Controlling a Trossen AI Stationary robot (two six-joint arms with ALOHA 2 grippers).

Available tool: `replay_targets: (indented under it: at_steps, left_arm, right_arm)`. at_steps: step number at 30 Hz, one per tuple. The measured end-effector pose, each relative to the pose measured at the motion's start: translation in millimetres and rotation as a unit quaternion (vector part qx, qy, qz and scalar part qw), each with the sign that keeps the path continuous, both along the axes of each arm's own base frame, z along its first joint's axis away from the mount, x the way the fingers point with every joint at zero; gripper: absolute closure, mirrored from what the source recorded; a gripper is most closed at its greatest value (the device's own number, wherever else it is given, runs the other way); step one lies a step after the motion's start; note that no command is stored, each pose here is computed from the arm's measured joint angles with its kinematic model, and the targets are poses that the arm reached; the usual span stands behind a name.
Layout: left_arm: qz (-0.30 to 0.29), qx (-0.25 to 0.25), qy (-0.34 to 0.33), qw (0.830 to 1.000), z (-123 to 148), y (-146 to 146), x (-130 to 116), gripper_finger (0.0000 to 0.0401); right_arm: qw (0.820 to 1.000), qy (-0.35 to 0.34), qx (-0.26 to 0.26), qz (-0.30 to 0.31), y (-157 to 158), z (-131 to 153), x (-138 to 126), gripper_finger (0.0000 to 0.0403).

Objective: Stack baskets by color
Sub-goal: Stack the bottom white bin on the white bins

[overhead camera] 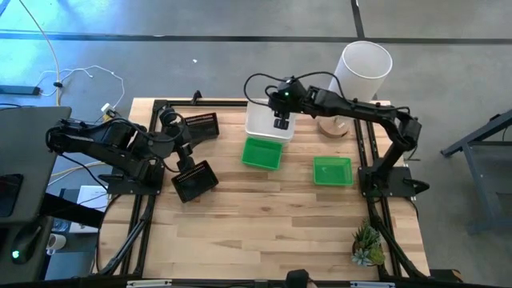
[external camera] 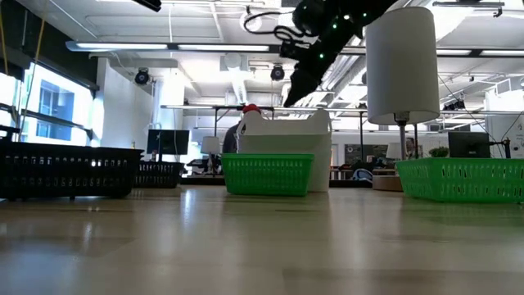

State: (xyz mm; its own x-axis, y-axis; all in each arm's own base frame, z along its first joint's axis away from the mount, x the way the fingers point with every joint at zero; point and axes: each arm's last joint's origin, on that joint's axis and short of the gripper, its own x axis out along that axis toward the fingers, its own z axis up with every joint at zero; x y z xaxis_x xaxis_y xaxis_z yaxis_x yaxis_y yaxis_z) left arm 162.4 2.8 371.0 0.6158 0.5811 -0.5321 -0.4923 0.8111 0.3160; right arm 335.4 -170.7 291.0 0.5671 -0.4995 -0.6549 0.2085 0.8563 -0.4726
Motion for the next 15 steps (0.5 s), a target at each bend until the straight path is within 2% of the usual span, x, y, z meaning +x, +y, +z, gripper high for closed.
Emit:
replay_targets:
  at_steps: [15]
  left_arm:
    - [0.000,0.000,0.000,1.000,0.0,0.0,0.0,0.0268]
  right_arm:
    - [0.997,0.066,-0.018,-0.047,-11.3,-35.3,11.8,0.0247]
